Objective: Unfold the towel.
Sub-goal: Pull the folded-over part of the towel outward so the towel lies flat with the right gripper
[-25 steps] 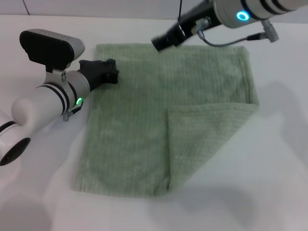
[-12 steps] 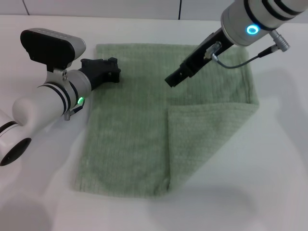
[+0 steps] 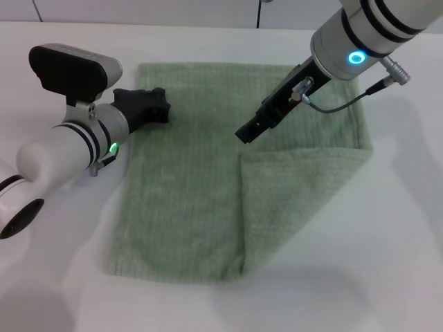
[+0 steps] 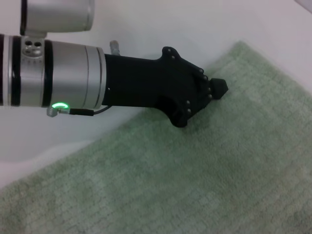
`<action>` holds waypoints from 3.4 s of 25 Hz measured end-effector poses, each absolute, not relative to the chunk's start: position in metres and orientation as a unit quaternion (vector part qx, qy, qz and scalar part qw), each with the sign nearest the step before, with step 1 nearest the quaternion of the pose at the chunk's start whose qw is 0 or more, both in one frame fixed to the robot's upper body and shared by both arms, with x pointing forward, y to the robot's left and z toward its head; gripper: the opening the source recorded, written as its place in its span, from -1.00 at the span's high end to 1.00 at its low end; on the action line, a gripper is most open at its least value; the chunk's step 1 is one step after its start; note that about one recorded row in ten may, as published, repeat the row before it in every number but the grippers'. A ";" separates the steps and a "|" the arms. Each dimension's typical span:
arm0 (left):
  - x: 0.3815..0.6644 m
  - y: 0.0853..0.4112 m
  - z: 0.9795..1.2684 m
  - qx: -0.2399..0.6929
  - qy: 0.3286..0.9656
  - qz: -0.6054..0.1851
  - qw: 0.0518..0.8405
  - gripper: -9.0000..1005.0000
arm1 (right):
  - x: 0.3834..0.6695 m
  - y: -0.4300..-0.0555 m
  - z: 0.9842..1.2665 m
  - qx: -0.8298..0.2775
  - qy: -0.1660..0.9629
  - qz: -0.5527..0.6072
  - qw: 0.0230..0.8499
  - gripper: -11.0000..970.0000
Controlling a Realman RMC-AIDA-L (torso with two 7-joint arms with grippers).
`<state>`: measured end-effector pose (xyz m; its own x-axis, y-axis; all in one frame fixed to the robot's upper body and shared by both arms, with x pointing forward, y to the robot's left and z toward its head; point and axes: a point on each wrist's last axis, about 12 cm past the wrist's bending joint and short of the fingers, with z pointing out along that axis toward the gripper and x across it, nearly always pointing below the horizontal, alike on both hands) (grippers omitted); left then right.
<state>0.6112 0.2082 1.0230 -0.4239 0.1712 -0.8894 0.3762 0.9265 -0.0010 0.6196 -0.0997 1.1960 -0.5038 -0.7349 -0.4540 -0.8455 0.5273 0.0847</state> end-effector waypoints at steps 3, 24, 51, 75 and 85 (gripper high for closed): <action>0.612 0.209 1.022 0.160 0.841 -0.096 0.507 0.97 | 0.620 -0.100 1.195 -0.462 0.854 0.151 0.185 -0.69; 0.612 0.208 1.024 0.160 0.839 -0.100 0.511 0.97 | 0.623 -0.096 1.165 -0.472 0.859 0.132 0.149 -0.69; 0.611 0.206 1.023 0.162 0.838 -0.103 0.511 0.96 | 0.621 -0.087 1.132 -0.477 0.855 0.137 0.148 -0.69; 0.611 0.207 1.024 0.157 0.838 -0.103 0.513 0.96 | 0.622 -0.084 1.124 -0.486 0.856 0.117 0.130 -0.29; 0.612 0.207 1.024 0.157 0.837 -0.103 0.513 0.96 | 0.622 -0.082 1.127 -0.489 0.854 0.117 0.133 0.37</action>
<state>0.6117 0.2072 1.0241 -0.4239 0.1564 -0.8921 0.3689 0.9294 -0.0123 0.6222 -0.0822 1.1266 -0.4865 -0.8043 -0.3412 -0.8664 0.4944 0.0700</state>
